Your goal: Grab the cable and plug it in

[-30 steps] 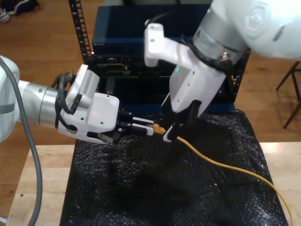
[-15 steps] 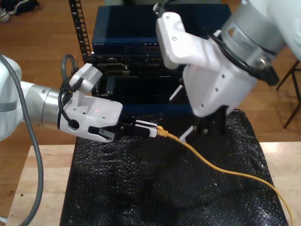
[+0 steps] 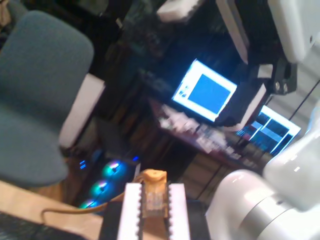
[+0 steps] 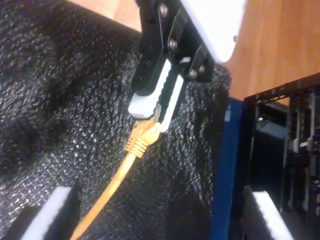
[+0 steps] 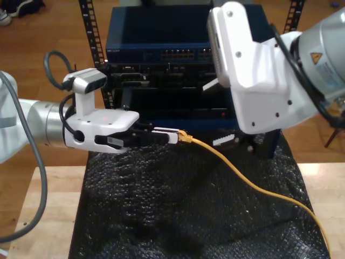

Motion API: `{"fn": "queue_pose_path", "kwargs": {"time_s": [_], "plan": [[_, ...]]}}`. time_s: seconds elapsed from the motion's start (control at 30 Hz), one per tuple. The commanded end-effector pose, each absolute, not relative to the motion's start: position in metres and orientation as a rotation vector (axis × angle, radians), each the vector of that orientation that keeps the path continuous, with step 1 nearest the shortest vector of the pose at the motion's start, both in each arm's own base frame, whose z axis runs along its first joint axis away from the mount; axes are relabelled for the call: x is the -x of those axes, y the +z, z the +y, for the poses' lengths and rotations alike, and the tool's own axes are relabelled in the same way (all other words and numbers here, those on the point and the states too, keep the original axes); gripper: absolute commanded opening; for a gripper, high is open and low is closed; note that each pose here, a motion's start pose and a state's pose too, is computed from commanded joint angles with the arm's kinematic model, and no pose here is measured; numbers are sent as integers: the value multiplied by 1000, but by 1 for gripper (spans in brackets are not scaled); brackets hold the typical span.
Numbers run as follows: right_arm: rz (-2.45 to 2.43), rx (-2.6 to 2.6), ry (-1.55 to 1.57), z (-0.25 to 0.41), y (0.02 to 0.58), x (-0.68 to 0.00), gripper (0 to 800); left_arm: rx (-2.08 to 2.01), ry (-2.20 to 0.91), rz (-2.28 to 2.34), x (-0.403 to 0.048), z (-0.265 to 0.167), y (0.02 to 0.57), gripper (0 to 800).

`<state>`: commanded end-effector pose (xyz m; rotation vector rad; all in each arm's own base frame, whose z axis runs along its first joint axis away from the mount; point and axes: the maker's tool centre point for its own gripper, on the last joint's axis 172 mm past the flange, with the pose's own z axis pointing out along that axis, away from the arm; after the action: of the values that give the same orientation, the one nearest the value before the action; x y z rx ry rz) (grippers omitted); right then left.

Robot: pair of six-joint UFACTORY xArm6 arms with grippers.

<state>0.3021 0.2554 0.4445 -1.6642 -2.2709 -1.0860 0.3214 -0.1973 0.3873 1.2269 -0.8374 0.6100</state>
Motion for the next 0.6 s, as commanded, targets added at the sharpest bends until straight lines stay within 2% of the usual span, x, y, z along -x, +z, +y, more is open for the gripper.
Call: {"fn": "queue_pose_path", "kwargs": {"time_s": [0.3,0.6], "plan": [[-2333,1475,-1088,292,451,-262,797,-1142,622,-782,-322,-186,405,3],[-2390,1438,-1235,296,439,-284,797,-1062,573,-738,-313,-183,422,2]]}}
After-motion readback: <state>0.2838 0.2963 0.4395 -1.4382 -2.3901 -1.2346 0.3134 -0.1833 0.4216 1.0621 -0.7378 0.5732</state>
